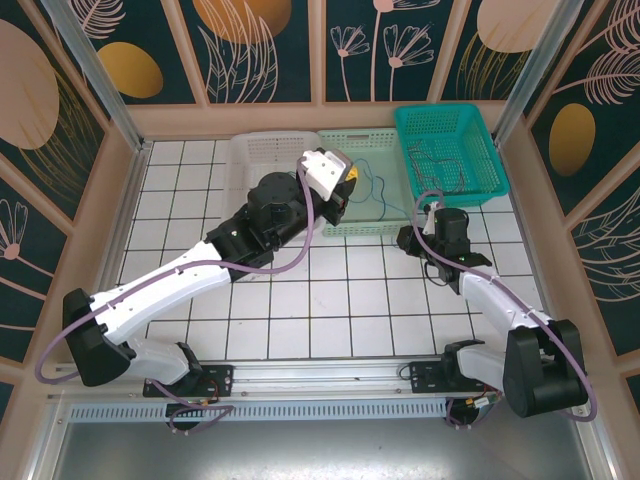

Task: Untangle the cables

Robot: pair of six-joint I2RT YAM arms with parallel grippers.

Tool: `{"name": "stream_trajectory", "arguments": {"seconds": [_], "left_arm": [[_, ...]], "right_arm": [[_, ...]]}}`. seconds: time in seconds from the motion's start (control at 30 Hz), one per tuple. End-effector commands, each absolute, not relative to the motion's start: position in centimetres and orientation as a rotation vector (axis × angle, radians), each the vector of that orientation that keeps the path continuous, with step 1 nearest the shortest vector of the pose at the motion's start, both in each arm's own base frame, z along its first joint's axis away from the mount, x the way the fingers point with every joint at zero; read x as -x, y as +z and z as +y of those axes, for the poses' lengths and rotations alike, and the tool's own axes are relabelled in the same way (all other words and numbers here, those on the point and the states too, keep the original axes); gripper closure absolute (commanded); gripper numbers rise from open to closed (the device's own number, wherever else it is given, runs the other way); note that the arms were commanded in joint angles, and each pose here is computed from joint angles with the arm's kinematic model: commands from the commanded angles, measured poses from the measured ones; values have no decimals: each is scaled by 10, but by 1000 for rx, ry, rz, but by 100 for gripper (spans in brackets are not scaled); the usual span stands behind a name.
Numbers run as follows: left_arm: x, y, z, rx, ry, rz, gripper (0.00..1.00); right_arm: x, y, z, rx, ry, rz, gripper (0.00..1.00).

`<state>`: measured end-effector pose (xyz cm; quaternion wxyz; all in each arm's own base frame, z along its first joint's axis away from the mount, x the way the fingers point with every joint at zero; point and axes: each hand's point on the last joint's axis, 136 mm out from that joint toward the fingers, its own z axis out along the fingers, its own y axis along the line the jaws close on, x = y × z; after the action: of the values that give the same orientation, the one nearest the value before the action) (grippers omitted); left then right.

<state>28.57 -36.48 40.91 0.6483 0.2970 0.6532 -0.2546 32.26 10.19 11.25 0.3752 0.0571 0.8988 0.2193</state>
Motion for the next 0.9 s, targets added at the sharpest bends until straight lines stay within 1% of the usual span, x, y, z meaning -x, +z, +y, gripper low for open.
{"name": "stream_trajectory", "arguments": {"seconds": [0.0,0.1,0.3,0.53,0.63,0.73,0.87], "left_arm": [[-282,449,-354,-628,-576,1392,94],[-279,455,-352,-628,-585,1378,93],[-281,457,-347,-619,-548,1376,92],[-285,460,-339,-606,-490,1379,89],[-286,455,-346,-627,-500,1378,89],[-291,442,-362,-655,-522,1385,87],[-302,421,-386,-695,-526,1406,86]], "right_arm": [[-322,112,94,-173,522,2300,67],[-321,110,91,-185,500,2306,67],[-322,110,88,-175,473,2301,82],[-332,121,72,-183,346,2273,83],[-346,140,74,-162,368,2214,84],[-370,169,82,-136,397,2157,83],[-408,191,93,-103,418,2145,83]]}}
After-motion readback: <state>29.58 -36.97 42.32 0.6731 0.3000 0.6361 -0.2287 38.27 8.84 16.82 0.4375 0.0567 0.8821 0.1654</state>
